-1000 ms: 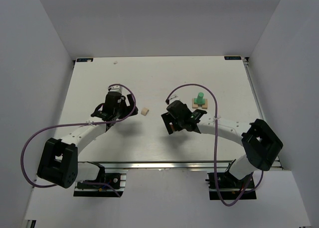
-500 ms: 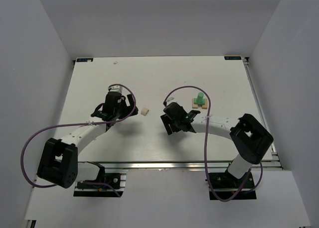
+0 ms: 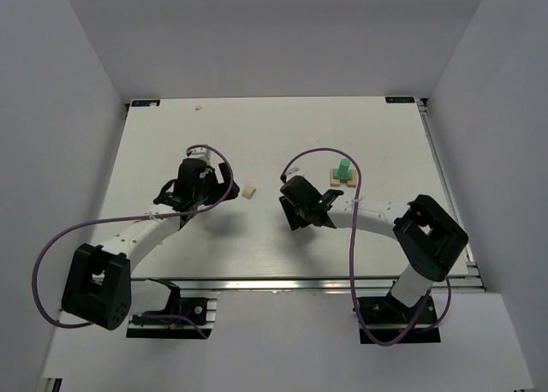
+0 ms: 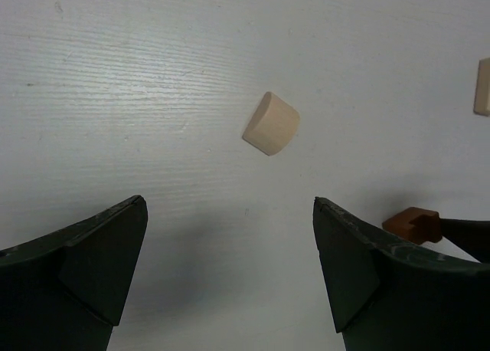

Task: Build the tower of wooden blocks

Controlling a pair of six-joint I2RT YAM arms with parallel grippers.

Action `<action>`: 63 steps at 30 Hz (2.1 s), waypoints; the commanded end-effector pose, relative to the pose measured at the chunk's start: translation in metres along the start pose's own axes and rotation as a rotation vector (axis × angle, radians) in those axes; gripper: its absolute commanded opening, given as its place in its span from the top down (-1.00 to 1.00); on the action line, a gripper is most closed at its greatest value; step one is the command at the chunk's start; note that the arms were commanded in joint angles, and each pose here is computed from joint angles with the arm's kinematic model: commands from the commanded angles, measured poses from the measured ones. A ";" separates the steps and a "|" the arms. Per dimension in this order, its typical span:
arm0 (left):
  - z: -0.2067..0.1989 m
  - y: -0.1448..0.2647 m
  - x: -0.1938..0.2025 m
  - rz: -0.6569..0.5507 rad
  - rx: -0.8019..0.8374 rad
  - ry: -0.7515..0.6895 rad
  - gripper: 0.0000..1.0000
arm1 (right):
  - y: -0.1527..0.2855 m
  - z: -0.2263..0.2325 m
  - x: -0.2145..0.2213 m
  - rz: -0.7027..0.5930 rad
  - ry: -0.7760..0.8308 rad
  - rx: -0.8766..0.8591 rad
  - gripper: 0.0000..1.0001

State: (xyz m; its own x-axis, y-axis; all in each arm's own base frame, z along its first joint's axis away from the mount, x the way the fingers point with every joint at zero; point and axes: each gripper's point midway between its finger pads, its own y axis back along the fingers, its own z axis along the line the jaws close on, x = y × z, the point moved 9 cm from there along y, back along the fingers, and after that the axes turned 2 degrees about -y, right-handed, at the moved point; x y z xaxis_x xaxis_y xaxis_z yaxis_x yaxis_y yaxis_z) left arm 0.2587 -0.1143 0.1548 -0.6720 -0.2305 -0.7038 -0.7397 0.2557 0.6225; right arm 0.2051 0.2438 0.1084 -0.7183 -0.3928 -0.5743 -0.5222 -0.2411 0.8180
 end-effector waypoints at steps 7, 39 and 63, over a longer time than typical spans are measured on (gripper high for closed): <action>-0.032 0.024 -0.004 -0.048 0.379 -0.085 -0.96 | 0.031 0.002 -0.025 -0.142 -0.168 -0.328 0.39; -0.159 0.083 0.012 -0.420 0.890 -0.670 -0.10 | 0.154 -0.029 -0.035 -0.315 -0.543 -1.375 0.44; -0.180 0.061 0.001 -0.303 0.855 -0.863 0.94 | 0.150 -0.103 -0.038 -0.539 -0.726 -0.846 -0.79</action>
State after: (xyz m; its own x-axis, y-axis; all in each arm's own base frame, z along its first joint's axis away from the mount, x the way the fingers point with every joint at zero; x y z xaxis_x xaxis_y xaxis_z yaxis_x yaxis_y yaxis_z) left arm 0.1997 -0.2652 0.2521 -0.0154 0.1796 -0.9836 -0.3749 0.9109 0.1722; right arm 0.1909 0.1533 0.2499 -0.7977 0.3881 -0.4615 -0.4584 -0.8876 0.0458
